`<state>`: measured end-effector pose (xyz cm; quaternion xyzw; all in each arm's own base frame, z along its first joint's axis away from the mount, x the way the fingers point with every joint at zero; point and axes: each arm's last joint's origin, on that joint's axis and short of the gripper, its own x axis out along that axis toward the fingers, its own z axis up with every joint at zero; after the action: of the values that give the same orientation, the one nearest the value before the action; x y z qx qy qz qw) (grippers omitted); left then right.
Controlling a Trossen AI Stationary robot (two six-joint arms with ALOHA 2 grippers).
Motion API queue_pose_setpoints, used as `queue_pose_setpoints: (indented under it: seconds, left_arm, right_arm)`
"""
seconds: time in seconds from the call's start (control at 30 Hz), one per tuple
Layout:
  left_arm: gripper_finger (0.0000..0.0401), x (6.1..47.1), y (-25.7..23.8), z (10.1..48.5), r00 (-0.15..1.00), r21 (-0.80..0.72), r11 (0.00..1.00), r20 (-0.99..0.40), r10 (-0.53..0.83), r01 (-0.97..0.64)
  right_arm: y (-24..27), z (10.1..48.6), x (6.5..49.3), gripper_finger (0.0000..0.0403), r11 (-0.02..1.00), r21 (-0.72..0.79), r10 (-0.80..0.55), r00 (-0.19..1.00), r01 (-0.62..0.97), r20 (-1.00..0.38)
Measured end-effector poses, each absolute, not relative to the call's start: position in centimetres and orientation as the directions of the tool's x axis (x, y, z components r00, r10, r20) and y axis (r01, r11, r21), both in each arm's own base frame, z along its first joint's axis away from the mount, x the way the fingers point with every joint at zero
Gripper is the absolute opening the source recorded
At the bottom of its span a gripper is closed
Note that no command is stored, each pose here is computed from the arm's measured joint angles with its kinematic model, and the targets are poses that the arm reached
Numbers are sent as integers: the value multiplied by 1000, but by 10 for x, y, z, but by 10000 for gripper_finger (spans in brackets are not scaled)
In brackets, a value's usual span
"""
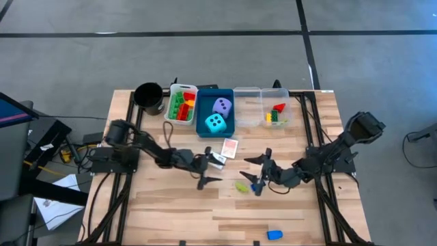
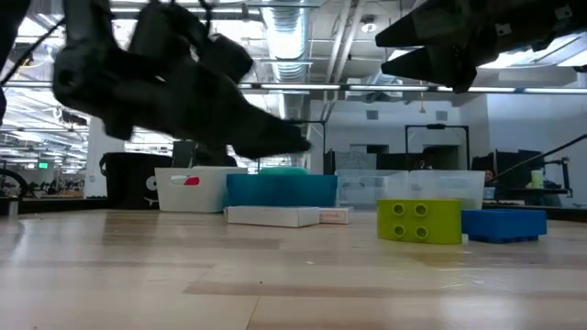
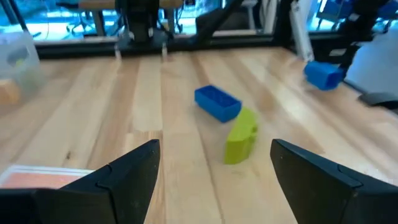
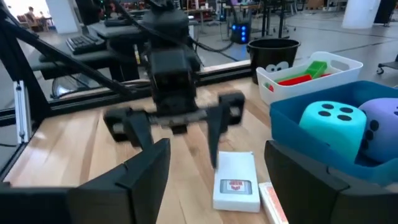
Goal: Pick & Place Toys
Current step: Put the light green game piece into the right transparent bin
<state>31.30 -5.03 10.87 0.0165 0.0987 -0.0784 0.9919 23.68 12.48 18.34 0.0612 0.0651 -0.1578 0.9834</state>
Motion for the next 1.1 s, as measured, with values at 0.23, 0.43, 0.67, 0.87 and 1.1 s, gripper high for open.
queue_pose_setpoints:
  seconds: [0.23,0.43,0.67,0.87,1.1]
  left_arm:
    - [297,362,-49,82,948,-9,972,-217,-231,235]
    - [297,389,-55,62,919,-29,951,-251,-305,308]
    - [292,406,-68,45,882,-49,914,-246,-402,403]
    - [219,407,-74,44,866,-53,905,-272,-420,422]
    - [75,405,-72,60,858,-121,906,-294,-422,405]
  right_arm:
    - [128,174,238,255,944,72,-308,936,323,-168]
    - [123,175,240,255,936,32,-342,925,352,-164]
    - [108,174,247,255,916,-12,-396,902,400,-169]
    - [94,174,253,255,893,-11,-446,879,450,-168]
    - [82,179,258,255,872,15,-484,865,490,-131]
